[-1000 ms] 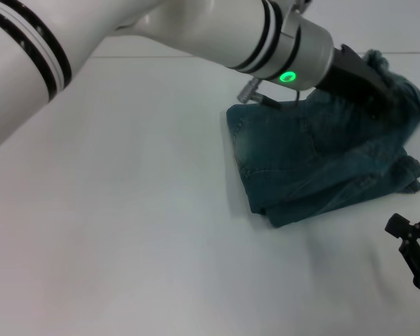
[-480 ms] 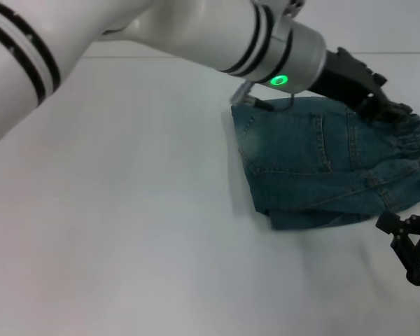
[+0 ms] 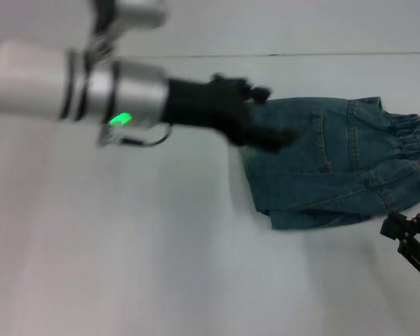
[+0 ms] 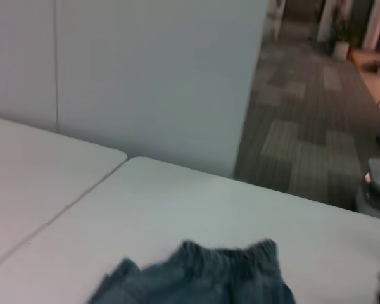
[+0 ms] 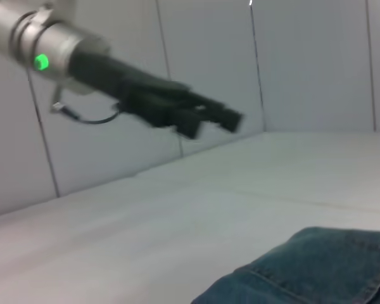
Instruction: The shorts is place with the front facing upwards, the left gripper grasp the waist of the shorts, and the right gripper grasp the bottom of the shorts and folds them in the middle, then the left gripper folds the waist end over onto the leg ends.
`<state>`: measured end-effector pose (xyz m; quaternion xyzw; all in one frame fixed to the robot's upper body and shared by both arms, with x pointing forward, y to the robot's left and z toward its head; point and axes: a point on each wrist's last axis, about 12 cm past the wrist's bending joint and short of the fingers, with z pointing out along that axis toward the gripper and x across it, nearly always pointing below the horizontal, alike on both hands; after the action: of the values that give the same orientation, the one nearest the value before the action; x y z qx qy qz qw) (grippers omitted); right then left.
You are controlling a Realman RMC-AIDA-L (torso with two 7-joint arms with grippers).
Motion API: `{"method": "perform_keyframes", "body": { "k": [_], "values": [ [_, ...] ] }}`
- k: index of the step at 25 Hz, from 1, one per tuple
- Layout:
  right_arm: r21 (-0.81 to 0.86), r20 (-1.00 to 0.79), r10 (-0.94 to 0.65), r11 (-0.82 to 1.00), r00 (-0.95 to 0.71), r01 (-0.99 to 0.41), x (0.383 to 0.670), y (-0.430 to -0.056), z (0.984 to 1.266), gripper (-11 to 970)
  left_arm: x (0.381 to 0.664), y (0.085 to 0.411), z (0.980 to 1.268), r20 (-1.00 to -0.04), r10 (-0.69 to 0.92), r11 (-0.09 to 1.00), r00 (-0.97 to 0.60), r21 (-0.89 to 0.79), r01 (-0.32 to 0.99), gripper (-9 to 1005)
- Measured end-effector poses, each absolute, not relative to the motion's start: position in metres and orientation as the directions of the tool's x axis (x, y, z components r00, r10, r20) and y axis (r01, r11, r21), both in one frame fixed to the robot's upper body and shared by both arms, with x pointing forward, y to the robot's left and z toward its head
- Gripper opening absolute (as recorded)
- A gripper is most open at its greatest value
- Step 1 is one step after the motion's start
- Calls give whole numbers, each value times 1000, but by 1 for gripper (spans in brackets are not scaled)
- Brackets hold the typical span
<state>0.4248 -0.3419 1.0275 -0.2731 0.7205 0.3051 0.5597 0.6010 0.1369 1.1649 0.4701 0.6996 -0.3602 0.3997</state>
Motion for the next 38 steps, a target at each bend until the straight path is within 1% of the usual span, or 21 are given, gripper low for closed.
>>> {"method": "perform_keyframes", "body": {
  "k": [3, 4, 7, 9, 10, 11, 13, 15, 18, 20, 23, 28, 38],
  "values": [
    [172, -962, -52, 641, -266, -748, 427, -346, 1035, 73, 584, 175, 1149, -914, 318, 305, -251, -152, 940, 923],
    [182, -960, -54, 631, -277, -754, 427, -347, 1037, 91, 577, 191, 1142, -919, 299, 314, -257, -160, 936, 923],
    [210, -949, -65, 598, -308, -774, 427, -353, 1049, 210, 556, 226, 1125, -925, 266, 320, -271, -180, 930, 923],
    [220, -944, -71, 591, -322, -776, 425, -358, 1057, 289, 540, 252, 1112, -926, 237, 350, -295, -202, 915, 923],
    [223, -942, -75, 588, -327, -778, 423, -360, 1061, 329, 540, 252, 1112, -926, 237, 350, -295, -202, 915, 923],
    [221, -941, -83, 584, -328, -781, 422, -363, 1065, 360, 522, 279, 1100, -924, 207, 395, -321, -221, 892, 923],
    [216, -937, -102, 582, -334, -784, 418, -368, 1072, 422, 515, 290, 1097, -924, 195, 410, -328, -226, 883, 923],
    [210, -934, -114, 588, -338, -781, 416, -373, 1077, 485, 501, 308, 1091, -924, 176, 439, -339, -235, 867, 923],
    [206, -931, -125, 596, -342, -776, 411, -380, 1083, 578, 485, 326, 1084, -919, 168, 477, -358, -242, 845, 923],
    [205, -927, -133, 601, -350, -772, 409, -383, 1085, 660, 478, 333, 1080, -912, 169, 497, -374, -249, 831, 923],
    [208, -919, -148, 608, -367, -766, 408, -386, 1085, 784, 470, 337, 1075, -897, 179, 497, -403, -271, 824, 923],
    [213, -913, -153, 610, -378, -763, 408, -387, 1085, 850, 467, 338, 1072, -886, 176, 501, -429, -294, 814, 923],
    [204, -916, -156, 611, -370, -765, 413, -386, 1086, 849, 470, 337, 1072, -879, 172, 517, -444, -303, 801, 923]
  ]
}}
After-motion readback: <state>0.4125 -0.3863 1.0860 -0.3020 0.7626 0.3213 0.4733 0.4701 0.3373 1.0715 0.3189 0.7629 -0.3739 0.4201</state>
